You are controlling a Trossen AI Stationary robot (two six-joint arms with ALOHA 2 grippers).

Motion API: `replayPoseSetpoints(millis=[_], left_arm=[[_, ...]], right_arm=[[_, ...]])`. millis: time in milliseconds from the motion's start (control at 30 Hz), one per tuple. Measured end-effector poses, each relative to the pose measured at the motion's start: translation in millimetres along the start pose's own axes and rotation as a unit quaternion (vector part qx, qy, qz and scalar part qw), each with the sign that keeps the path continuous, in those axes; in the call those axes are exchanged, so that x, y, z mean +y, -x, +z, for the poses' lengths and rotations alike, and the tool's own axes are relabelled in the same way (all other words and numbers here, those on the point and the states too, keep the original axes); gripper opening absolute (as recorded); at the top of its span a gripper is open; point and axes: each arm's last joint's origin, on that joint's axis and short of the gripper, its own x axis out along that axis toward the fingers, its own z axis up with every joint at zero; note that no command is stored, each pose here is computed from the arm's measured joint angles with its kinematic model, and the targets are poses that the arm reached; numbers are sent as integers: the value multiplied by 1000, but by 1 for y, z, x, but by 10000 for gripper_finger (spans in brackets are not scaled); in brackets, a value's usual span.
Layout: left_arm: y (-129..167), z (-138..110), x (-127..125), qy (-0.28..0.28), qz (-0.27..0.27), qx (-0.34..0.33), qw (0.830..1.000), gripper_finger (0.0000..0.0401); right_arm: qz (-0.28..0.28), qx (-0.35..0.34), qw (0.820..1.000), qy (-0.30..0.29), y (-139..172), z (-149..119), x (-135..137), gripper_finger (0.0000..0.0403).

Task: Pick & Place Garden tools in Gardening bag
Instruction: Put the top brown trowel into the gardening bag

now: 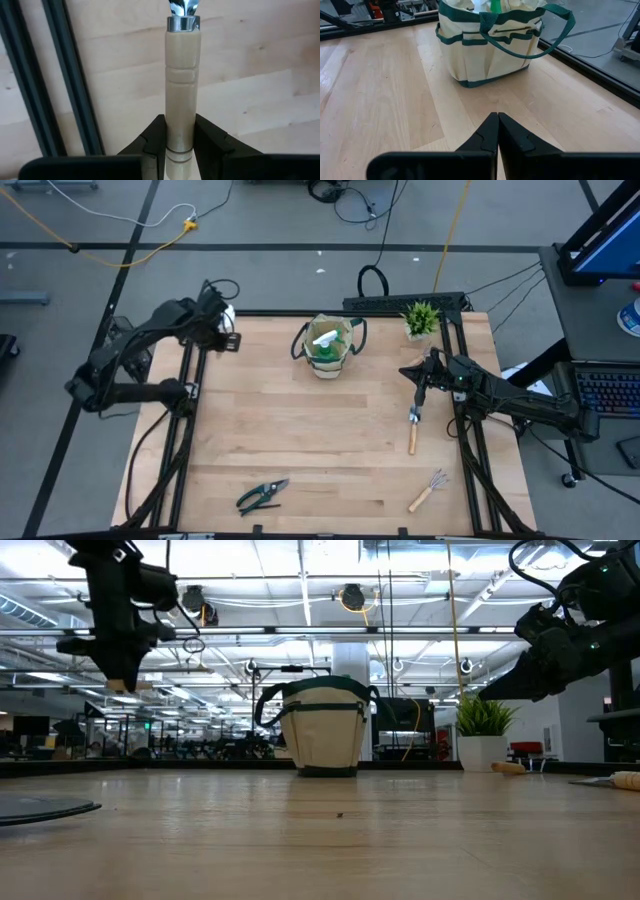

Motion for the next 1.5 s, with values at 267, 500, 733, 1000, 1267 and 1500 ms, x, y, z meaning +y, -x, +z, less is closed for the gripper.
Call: replayPoseSetpoints(millis=[267,500,733,1000,1267,1500], left_arm=[[18,-12,5,0,-39,-33,999,73],[27,-19,7,-10,-64,-51,997,73],[37,-24,-1,-43,-133,-80,987,73],[49,-27,-24,-67,-243,-113,961,73],[66,-35,-60,-106,-374,-148,909,73],[88,-47,-87,-135,-487,-185,843,73]], right_arm=[[0,0,1000,0,0,0,0,0],[0,0,1000,0,0,0,0,0],[1,0,1000,-4,0,0,0,0],[2,1,1000,-13,0,0,0,0],[2,1,1000,-13,0,0,0,0],[2,1,1000,-13,0,0,0,0]])
